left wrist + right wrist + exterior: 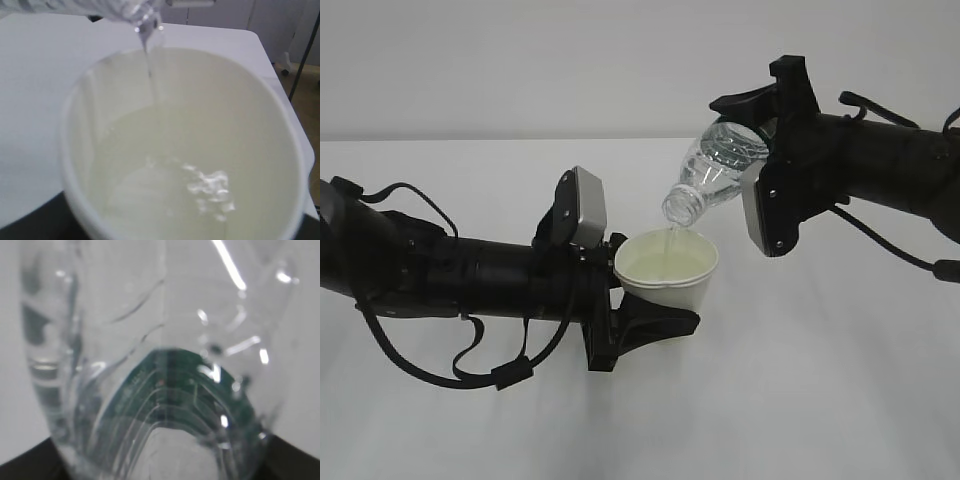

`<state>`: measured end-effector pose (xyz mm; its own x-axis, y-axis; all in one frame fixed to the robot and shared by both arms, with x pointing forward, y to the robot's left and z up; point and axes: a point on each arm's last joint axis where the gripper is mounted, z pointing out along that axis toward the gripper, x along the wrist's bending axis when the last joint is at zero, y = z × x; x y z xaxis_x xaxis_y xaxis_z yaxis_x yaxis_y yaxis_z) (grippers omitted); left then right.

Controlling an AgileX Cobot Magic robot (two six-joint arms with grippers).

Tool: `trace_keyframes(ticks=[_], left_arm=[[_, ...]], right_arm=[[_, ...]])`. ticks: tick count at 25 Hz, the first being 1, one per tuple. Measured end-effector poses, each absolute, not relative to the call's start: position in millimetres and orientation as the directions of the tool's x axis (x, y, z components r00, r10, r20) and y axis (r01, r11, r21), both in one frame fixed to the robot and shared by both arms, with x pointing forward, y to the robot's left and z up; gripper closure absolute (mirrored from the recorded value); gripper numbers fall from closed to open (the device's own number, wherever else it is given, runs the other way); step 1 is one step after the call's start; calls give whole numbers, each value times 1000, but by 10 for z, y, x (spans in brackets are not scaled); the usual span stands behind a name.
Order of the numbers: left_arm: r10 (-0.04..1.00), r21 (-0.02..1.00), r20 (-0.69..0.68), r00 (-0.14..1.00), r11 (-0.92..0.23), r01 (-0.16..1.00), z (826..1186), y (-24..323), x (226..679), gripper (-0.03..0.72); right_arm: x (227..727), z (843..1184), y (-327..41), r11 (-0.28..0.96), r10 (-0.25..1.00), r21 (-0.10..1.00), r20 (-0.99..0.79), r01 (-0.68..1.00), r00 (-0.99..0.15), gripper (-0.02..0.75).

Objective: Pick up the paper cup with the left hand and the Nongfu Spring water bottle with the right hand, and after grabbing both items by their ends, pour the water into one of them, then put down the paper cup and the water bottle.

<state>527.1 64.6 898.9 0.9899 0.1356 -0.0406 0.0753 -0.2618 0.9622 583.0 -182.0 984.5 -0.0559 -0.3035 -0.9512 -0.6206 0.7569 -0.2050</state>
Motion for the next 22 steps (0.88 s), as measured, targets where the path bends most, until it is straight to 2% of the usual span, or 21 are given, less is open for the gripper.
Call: trace_keyframes(ticks=[22], left_arm=[[136, 962, -41, 990, -262, 75, 8989, 646, 5271, 229]], right_arm=[[5834, 9855, -1817, 756, -302, -208, -952, -621, -49, 272]])
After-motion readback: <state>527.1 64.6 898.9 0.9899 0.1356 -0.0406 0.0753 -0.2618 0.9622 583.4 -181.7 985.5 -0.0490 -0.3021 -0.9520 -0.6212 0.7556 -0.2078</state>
